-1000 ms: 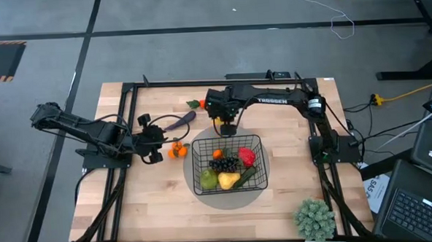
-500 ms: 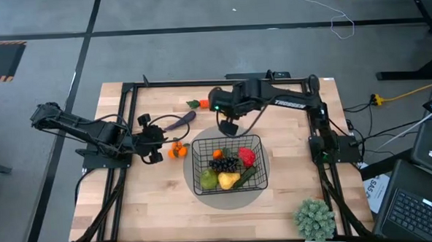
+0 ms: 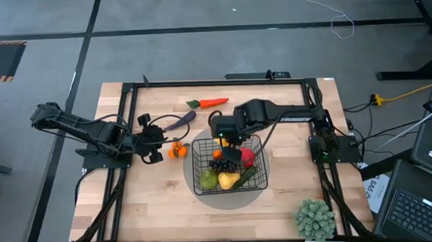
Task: Build produce basket
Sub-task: Put the yellow starfruit into the black wire basket, then put the orange tangerine into the black wire basket
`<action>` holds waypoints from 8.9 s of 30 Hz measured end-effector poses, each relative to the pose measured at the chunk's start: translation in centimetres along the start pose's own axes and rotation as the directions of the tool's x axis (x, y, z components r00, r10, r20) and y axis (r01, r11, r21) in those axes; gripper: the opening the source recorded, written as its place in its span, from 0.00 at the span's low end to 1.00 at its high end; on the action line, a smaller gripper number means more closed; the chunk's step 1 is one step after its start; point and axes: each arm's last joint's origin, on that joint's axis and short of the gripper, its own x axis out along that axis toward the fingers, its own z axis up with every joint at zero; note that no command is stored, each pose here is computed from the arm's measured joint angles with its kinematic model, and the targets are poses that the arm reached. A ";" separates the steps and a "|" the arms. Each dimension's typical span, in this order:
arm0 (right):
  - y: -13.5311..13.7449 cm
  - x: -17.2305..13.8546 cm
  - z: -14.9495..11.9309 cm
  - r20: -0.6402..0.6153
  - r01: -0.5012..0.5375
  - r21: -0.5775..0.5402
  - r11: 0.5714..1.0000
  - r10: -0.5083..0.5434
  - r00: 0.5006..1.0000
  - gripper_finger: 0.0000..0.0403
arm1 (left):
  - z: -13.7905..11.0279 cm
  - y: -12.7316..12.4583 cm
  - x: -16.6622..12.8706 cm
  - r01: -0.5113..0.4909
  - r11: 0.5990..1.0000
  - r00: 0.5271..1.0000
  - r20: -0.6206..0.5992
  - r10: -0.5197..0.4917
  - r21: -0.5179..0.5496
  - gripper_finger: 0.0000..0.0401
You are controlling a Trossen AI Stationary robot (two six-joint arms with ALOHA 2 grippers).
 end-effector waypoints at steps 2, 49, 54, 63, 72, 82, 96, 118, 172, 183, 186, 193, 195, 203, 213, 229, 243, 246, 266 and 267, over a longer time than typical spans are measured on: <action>0.7 0.0 0.0 0.017 -0.012 0.003 1.000 0.012 1.000 0.01 | 0.0 0.0 0.0 -0.003 1.000 1.000 0.001 0.003 0.000 0.24; 2.5 -0.4 2.0 0.293 0.075 -0.220 0.973 -0.007 0.956 0.11 | 0.0 0.0 0.0 -0.014 1.000 1.000 0.005 0.014 0.000 0.24; 2.5 -0.4 2.0 0.293 0.074 -0.219 0.973 -0.007 0.956 0.11 | 0.0 0.0 0.0 -0.014 1.000 1.000 0.005 0.014 0.000 0.24; 2.5 -0.4 2.0 0.293 0.075 -0.220 0.973 -0.007 0.956 0.11 | 0.0 0.0 0.0 -0.013 1.000 1.000 0.005 0.013 0.000 0.24; 2.5 -0.4 1.9 0.292 0.068 -0.199 0.978 -0.007 0.956 0.11 | 0.0 0.0 0.0 -0.014 1.000 1.000 0.005 0.014 0.000 0.24; 2.4 -0.4 1.9 0.290 0.060 -0.168 0.984 -0.008 0.957 0.11 | 0.0 0.0 0.0 -0.014 1.000 1.000 0.005 0.014 0.000 0.24; 2.8 1.1 2.1 0.242 0.073 -0.185 0.980 -0.027 0.970 0.17 | 0.0 0.0 0.0 -0.014 1.000 1.000 0.004 0.014 0.000 0.24; 2.8 1.1 2.1 0.244 0.077 -0.205 0.976 -0.026 0.969 0.24 | 0.0 0.0 0.0 -0.014 1.000 1.000 0.004 0.014 0.000 0.24; 2.4 1.3 1.0 0.129 0.089 -0.205 0.975 -0.063 0.990 0.24 | -5.1 -1.8 11.9 0.227 0.919 0.943 -0.161 -0.290 -0.323 0.22; 2.3 1.3 0.9 0.115 0.086 -0.149 0.985 -0.069 0.991 0.24 | -1.9 1.0 9.9 0.154 0.946 0.959 -0.189 -0.213 -0.285 0.14; 2.3 1.3 0.9 0.118 0.092 -0.163 0.982 -0.073 0.990 0.24 | -1.5 1.8 8.2 0.100 0.959 0.957 -0.239 -0.166 -0.266 0.13; 0.8 1.2 1.6 0.230 0.360 -0.011 0.933 -0.348 0.909 0.24 | -0.8 3.5 4.3 0.061 0.958 0.950 -0.278 -0.142 -0.280 0.12; -0.1 1.2 1.9 0.252 0.449 0.029 0.893 -0.441 0.862 0.24 | -0.8 4.0 3.4 0.047 0.955 0.957 -0.262 -0.128 -0.294 0.13; -7.4 2.3 3.8 0.131 0.342 0.151 0.927 -0.362 0.923 0.24 | -0.8 5.0 1.3 0.038 0.944 0.984 -0.152 -0.093 -0.328 0.11; -16.1 3.6 6.0 0.200 -0.008 0.198 0.980 -0.032 0.979 0.24 | -1.7 5.0 1.8 -0.022 0.962 0.984 -0.175 -0.027 -0.271 0.11; -13.6 16.8 9.2 0.120 -0.238 0.053 0.970 0.230 0.966 0.24 | -2.8 4.7 2.5 -0.051 0.958 0.976 -0.218 -0.012 -0.282 0.10; -13.1 21.9 10.5 0.190 -0.339 0.073 0.938 0.320 0.928 0.24 | -2.9 4.7 2.5 -0.049 0.958 0.975 -0.221 -0.015 -0.282 0.10; -12.9 22.3 10.8 0.212 -0.341 0.063 0.938 0.321 0.923 0.24 | -2.9 4.7 2.5 -0.049 0.958 0.975 -0.221 -0.015 -0.282 0.10; -12.5 23.1 10.5 0.186 -0.276 0.116 0.954 0.252 0.950 0.24 | -2.9 4.7 2.5 -0.049 0.958 0.975 -0.222 -0.015 -0.282 0.10; -12.5 22.9 10.5 0.182 -0.287 0.126 0.950 0.262 0.948 0.24 | -2.9 4.7 2.5 -0.050 0.958 0.975 -0.222 -0.014 -0.282 0.10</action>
